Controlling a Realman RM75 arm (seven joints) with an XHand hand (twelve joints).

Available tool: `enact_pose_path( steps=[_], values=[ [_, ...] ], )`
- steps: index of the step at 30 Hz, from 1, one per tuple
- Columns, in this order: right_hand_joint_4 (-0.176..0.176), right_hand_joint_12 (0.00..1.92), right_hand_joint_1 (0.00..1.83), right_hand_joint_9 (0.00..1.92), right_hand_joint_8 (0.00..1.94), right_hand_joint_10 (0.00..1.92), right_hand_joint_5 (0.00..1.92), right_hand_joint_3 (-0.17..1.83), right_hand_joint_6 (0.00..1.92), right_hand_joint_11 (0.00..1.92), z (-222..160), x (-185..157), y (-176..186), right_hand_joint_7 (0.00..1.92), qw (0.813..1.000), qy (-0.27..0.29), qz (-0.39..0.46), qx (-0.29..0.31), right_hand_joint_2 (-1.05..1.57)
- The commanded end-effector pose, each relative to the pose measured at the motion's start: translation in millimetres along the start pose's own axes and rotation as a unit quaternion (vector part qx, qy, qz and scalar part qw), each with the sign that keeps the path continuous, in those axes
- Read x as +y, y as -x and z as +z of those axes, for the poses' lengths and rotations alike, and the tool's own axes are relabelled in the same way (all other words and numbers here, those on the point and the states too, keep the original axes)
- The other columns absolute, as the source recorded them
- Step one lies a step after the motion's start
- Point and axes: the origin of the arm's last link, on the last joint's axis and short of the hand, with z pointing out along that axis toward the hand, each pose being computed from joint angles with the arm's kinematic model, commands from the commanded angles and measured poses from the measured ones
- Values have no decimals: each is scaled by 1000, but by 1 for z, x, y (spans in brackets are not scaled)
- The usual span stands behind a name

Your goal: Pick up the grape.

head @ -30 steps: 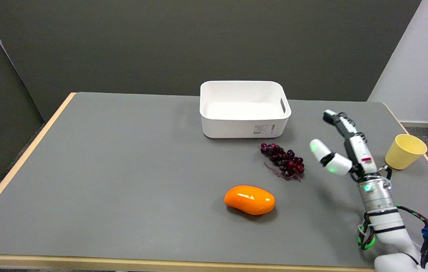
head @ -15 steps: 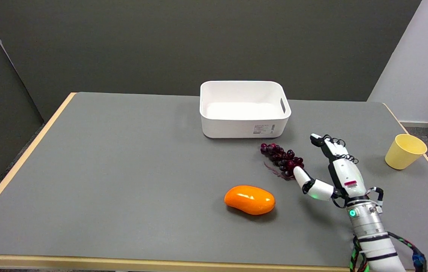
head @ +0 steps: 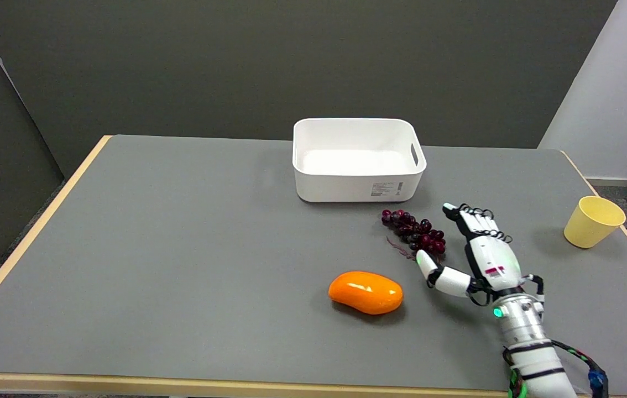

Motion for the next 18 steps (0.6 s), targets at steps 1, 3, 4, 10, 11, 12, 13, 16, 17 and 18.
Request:
enact_pose_path(
  steps=[1,3,4,10,11,12,13,16,17,18],
  values=[
    [-176,728,492,81,531,766,143,840,447,-1,52,9,46,221,992,70,-42,-92,634],
    [-176,721,529,81,550,750,126,888,472,-1,54,8,48,196,992,72,-41,-94,611],
    [-176,735,478,74,509,768,145,799,429,-1,54,7,49,212,992,72,-39,-94,647],
    [-176,743,444,59,478,771,150,739,396,-1,57,2,48,215,993,65,-36,-87,673],
    [-176,743,445,59,477,771,149,739,396,-1,57,1,47,214,994,63,-36,-85,674],
    [-176,746,450,61,478,772,149,741,396,-1,58,0,47,215,994,62,-36,-84,676],
    [-176,749,457,63,479,774,149,743,396,-1,58,-1,46,215,994,60,-35,-82,677],
    [-176,812,517,139,575,826,147,819,441,-1,58,-4,44,268,996,56,-35,-66,678],
    [-176,858,528,183,639,825,140,908,493,-1,58,-6,42,284,996,54,-36,-57,650],
    [-176,950,556,248,770,888,190,925,564,-1,57,-8,40,316,997,52,-43,-44,687]
  ],
)
